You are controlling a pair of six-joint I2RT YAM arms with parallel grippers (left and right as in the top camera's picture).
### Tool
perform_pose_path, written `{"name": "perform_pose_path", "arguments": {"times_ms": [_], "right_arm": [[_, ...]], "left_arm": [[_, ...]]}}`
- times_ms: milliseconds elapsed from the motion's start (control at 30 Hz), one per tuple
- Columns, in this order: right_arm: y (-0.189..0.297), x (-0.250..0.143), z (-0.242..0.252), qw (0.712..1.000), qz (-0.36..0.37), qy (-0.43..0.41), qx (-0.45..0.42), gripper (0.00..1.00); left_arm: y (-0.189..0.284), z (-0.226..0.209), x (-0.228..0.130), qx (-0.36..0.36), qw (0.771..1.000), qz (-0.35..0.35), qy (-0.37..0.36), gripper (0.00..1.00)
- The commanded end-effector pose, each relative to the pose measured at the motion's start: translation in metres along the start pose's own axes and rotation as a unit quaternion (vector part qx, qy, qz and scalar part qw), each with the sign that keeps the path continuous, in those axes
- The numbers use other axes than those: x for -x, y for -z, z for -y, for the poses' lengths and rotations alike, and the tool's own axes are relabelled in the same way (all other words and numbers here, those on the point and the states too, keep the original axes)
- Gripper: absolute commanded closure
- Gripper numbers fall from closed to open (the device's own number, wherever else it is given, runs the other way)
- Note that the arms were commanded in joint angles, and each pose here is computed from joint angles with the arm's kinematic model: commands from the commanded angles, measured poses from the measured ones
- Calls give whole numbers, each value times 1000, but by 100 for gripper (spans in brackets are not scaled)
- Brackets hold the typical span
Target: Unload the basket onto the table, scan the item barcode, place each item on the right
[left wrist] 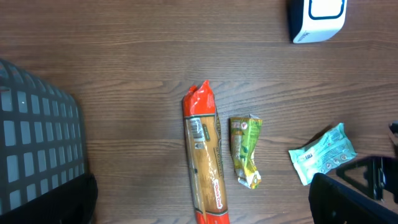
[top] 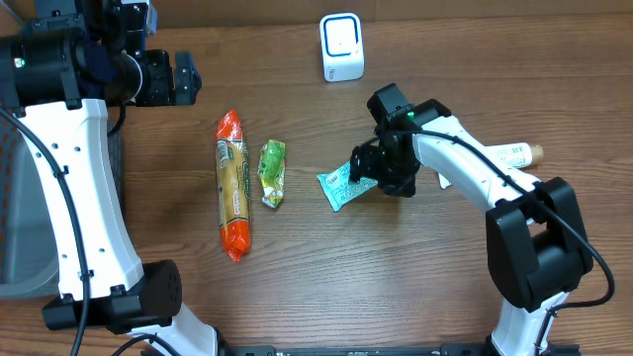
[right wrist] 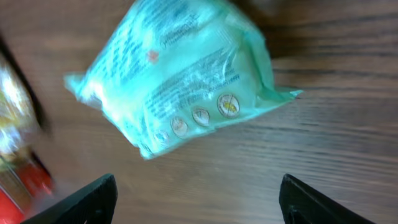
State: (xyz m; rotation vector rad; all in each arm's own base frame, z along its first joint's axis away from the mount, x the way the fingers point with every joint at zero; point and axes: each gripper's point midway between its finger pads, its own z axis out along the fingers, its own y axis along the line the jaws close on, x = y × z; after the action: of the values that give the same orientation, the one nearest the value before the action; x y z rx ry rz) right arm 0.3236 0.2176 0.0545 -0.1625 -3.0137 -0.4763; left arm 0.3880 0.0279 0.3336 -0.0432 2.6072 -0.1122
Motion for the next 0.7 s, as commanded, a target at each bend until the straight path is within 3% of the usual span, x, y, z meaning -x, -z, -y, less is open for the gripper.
{"name": "perform_pose_path", "arguments": {"times_ms": [0,200,333,500,667], "right_arm": [[32,25,-12,981,45,190,20,17],[37,74,-8,953,128,273,-3,17],[19,82,3,955,107,278,19,20],[18,79,1,947,75,277,142,21],[12,84,13,945,64,264,185,21]], "left_arm": [[10,1,3,-2,1000,15,-10,0],[10,1,3,-2,1000,15,-10,0],[10,1,3,-2,1000,15,-10,0],[10,1,3,-2,1000,15,-10,0],[10,1,3,-2,1000,15,-10,0]]}}
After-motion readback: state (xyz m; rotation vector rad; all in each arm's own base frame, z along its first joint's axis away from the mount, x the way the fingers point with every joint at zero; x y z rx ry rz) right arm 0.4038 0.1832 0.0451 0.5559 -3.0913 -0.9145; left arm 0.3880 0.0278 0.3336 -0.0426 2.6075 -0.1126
